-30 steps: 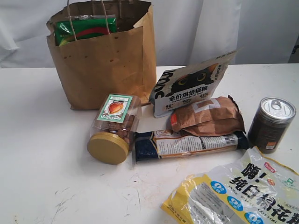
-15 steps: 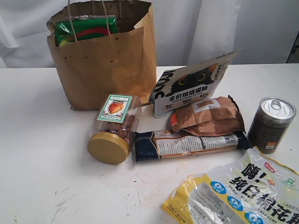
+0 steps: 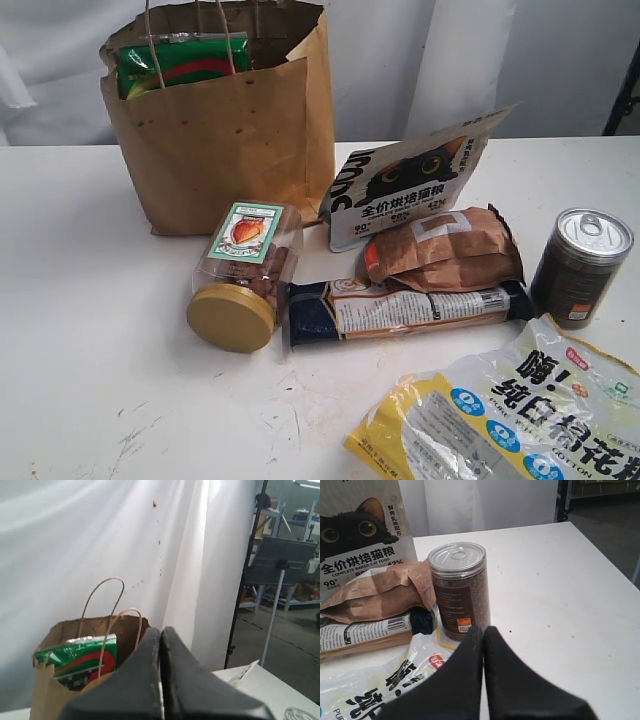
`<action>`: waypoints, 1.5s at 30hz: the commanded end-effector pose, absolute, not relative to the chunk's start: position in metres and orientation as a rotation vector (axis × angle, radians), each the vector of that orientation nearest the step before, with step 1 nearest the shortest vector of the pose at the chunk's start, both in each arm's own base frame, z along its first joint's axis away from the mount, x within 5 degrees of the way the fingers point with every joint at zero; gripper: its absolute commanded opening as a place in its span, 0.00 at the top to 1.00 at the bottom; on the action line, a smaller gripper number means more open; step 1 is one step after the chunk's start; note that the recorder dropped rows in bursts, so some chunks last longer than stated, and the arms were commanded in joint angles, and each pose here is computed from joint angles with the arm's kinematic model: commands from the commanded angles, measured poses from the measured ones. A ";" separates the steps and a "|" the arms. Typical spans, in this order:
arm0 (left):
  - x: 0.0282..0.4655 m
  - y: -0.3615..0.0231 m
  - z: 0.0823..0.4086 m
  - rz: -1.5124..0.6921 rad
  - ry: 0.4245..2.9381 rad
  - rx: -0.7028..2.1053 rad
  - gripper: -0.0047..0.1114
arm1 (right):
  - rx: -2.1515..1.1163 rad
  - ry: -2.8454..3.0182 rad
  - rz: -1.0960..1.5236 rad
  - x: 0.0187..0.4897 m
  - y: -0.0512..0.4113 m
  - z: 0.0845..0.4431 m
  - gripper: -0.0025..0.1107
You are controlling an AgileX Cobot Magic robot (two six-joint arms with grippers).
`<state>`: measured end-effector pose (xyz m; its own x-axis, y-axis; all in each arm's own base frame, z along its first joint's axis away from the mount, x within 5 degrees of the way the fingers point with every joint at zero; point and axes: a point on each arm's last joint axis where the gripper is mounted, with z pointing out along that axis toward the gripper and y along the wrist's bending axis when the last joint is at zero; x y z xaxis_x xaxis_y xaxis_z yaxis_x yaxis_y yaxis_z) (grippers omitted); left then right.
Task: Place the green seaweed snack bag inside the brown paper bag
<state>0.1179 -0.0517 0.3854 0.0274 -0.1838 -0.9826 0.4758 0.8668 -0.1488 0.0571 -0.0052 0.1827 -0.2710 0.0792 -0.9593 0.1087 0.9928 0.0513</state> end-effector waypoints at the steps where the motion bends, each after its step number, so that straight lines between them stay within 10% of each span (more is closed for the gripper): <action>1: 0.099 -0.047 0.391 -0.472 1.387 0.280 0.96 | 0.137 1.836 -0.025 0.057 -0.005 0.183 0.98; 10: 0.087 -0.044 0.394 -0.451 1.349 0.302 0.96 | 0.137 1.836 -0.025 0.057 -0.005 0.183 0.98; 19: 0.102 -0.032 0.309 -0.414 1.728 0.056 0.96 | 0.137 1.836 -0.025 0.057 -0.005 0.183 0.98; 45: 0.059 -0.003 0.198 -0.131 1.704 -0.087 0.96 | 0.137 1.836 -0.025 0.057 -0.005 0.183 0.98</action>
<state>0.0598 -0.0031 0.2047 -0.0992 -0.1328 -0.9862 0.0274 0.9903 -0.1361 0.0571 -0.0052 0.1827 -0.2710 0.0792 -0.9593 0.1087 0.9928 0.0513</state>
